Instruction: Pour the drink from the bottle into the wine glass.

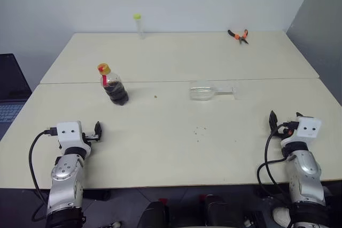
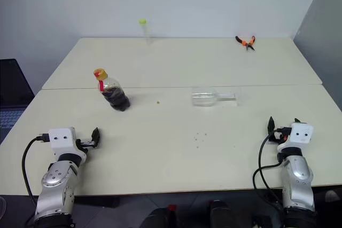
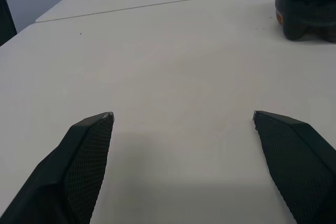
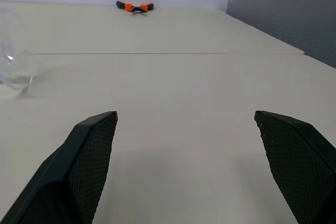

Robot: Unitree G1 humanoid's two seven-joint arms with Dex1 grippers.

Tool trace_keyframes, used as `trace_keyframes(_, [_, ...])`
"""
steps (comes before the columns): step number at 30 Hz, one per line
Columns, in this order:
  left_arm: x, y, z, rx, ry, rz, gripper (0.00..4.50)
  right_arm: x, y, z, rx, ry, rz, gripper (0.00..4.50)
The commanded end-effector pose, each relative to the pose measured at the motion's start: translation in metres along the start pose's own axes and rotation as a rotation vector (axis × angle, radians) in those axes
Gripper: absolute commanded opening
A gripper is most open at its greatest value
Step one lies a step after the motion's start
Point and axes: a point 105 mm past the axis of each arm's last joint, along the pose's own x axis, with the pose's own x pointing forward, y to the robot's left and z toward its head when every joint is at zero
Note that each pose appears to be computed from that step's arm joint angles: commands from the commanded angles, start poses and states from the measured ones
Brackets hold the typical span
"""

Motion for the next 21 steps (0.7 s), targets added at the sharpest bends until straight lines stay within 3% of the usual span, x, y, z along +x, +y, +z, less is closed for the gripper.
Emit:
trace_keyframes(1, [-0.001, 0.0, 0.014, 0.049, -0.058, -0.017, 4.5, 0.002, -0.006, 0.013, -0.008, -0.051, -0.013, 4.47])
trace_keyframes(11, [-0.007, -0.004, 0.016, 0.108, -0.08, -0.031, 4.5, 0.0, 0.004, 0.02, 0.006, -0.071, 0.042, 4.47])
trace_keyframes(16, [-0.011, -0.003, 0.023, 0.108, -0.123, -0.063, 4.5, -0.016, 0.051, 0.049, 0.043, -0.1, 0.37, 4.47])
trace_keyframes(21, [-0.008, -0.005, 0.022, 0.103, -0.12, -0.061, 4.5, -0.021, 0.059, 0.06, 0.063, -0.093, 0.429, 4.47])
